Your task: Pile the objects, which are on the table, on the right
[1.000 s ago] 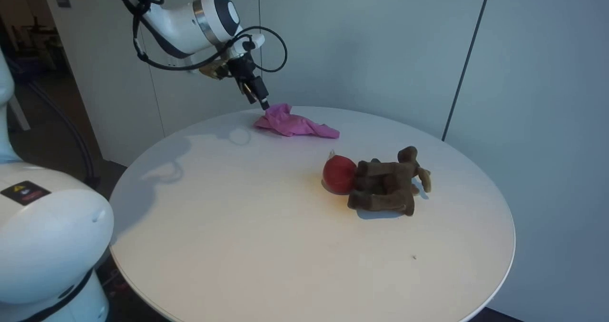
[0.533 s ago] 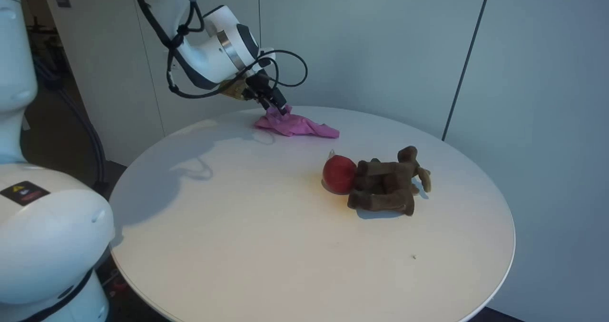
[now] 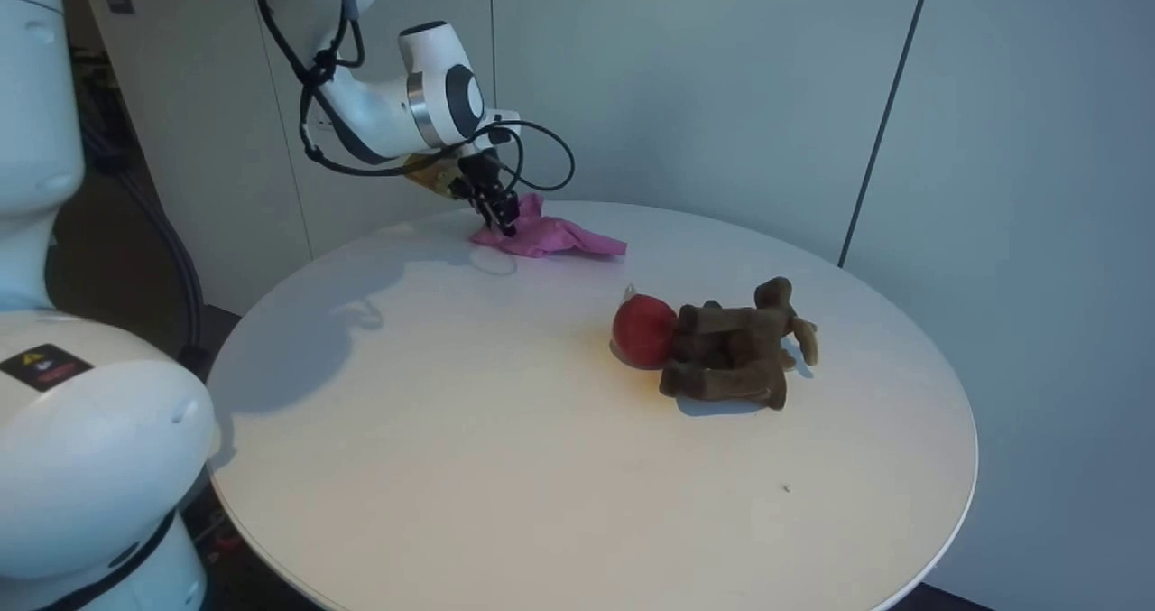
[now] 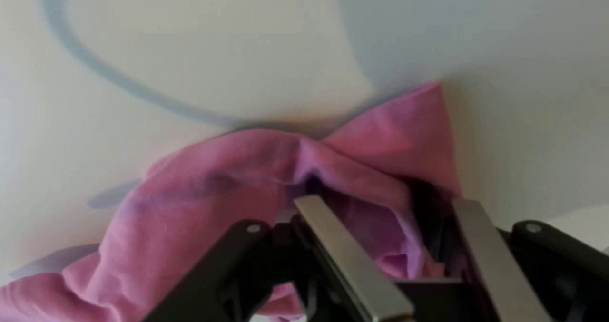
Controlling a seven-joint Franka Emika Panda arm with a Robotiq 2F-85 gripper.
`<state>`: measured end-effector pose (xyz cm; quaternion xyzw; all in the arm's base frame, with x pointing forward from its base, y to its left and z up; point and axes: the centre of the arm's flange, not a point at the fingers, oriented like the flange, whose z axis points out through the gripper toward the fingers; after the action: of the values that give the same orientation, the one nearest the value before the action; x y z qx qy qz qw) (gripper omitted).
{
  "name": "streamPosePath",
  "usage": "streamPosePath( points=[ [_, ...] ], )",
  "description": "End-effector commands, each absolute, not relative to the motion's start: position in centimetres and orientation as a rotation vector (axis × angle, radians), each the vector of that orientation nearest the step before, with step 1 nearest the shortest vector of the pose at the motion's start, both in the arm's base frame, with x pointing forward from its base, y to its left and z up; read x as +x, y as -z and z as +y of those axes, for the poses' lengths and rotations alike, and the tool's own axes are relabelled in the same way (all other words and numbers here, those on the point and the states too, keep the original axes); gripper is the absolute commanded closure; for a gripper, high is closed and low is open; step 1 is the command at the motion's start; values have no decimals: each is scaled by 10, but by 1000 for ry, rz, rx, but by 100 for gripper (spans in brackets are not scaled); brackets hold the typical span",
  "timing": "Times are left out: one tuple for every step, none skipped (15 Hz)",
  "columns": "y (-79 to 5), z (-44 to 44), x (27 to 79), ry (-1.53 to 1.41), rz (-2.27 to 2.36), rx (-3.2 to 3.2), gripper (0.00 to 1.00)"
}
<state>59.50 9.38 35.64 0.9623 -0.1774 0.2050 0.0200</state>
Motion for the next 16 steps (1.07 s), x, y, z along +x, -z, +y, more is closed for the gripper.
streamPosePath(
  points=[
    [-369, 92, 591, -688, -522, 2990, 81],
    [-371, 91, 591, -704, -520, 2974, 87],
    [-373, 89, 590, -712, -513, 2966, 94],
    [-375, 87, 590, -716, -513, 2957, 98],
    [-378, 85, 590, -726, -509, 2947, 100],
    [-385, 82, 590, -741, -506, 2928, 100],
    [-394, 77, 592, -763, -511, 2906, 97],
    [-407, 70, 594, -789, -525, 2885, 97],
    [-419, 61, 597, -831, -539, 2854, 97],
    [-438, 48, 598, -894, -560, 2793, 97],
    [-454, 36, 601, -940, -574, 2732, 97],
    [-472, 20, 603, -979, -573, 2676, 98],
    [-487, 3, 603, -1019, -567, 2617, 98],
    [-502, -11, 602, -1051, -577, 2554, 98],
    [-516, -28, 599, -1083, -592, 2492, 98],
    [-530, -42, 596, -1101, -619, 2429, 98]
  ],
)
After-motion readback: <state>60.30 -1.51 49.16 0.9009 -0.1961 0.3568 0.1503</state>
